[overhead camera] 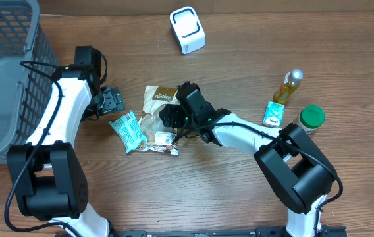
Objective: Scan the item barcode
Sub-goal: 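Move the right gripper left over the brown snack pouch, then lower the right gripper and grasp the snack pouch top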
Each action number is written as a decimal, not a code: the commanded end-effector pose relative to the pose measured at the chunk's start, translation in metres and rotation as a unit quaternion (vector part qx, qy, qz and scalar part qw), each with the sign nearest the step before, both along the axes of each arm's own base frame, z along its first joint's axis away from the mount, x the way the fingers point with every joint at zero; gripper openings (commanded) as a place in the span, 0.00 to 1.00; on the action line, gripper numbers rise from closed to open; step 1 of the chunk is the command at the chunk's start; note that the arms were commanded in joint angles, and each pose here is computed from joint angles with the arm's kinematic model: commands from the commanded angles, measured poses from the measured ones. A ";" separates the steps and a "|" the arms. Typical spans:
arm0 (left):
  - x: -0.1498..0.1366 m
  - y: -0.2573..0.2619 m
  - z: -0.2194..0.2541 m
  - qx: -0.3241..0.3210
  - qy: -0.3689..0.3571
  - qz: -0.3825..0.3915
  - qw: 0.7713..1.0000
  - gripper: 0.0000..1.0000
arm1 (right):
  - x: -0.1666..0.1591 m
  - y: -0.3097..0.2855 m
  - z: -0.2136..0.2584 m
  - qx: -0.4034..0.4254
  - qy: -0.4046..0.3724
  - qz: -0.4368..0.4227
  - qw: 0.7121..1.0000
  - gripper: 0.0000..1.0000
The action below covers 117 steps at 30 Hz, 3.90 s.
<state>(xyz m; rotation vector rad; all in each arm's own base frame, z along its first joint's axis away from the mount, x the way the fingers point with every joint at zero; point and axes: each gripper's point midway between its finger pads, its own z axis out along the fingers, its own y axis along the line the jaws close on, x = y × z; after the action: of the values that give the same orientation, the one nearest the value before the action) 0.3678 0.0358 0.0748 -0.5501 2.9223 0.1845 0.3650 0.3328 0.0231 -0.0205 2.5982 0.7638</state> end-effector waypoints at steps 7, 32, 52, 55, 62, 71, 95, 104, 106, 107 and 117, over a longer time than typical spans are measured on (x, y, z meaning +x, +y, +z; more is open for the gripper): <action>-0.001 0.001 0.009 0.004 -0.010 -0.007 1.000 0.99 | -0.002 -0.005 -0.001 -0.012 -0.009 0.034 0.999 0.11; 0.000 0.001 0.009 0.004 -0.010 -0.007 1.000 0.99 | -0.079 -0.119 0.020 -0.087 0.219 -0.060 0.970 0.82; -0.001 0.001 0.009 0.004 -0.010 -0.007 1.000 1.00 | 0.019 -0.152 0.076 -0.255 -0.002 0.129 0.958 1.00; 0.000 0.001 0.009 0.004 -0.010 -0.007 1.000 1.00 | 0.026 -0.149 0.058 -0.258 -0.002 0.139 0.956 1.00; -0.001 0.001 0.009 0.004 -0.010 -0.007 1.000 1.00 | 0.011 -0.130 0.025 -0.209 0.048 0.177 0.961 0.99; -0.001 0.001 0.009 0.004 -0.010 -0.007 1.000 1.00 | -0.006 -0.127 -0.022 -0.197 0.114 0.196 0.954 0.96; -0.001 0.001 0.009 0.004 -0.010 -0.007 1.000 0.99 | -0.011 -0.126 -0.032 -0.191 0.131 0.198 0.953 0.05; -0.001 0.001 0.009 0.004 -0.010 -0.007 1.000 1.00 | -0.011 -0.126 -0.032 -0.191 0.131 0.198 0.953 0.05; -0.001 0.001 0.009 0.004 -0.010 -0.007 1.000 1.00 | -0.011 -0.126 -0.032 -0.191 0.131 0.198 0.953 0.07; -0.001 0.001 0.009 0.004 -0.010 -0.007 1.000 0.99 | -0.012 -0.127 -0.032 -0.192 0.133 0.198 0.952 0.08; -0.001 0.001 0.009 0.004 -0.010 -0.007 1.000 0.99 | -0.016 -0.116 -0.018 -0.132 0.143 0.206 0.959 0.04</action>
<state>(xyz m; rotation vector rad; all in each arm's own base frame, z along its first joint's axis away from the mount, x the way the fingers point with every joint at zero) 0.3677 0.0358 0.0748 -0.5496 2.9228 0.1847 0.3607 0.2176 0.0190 -0.6025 2.9415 0.5013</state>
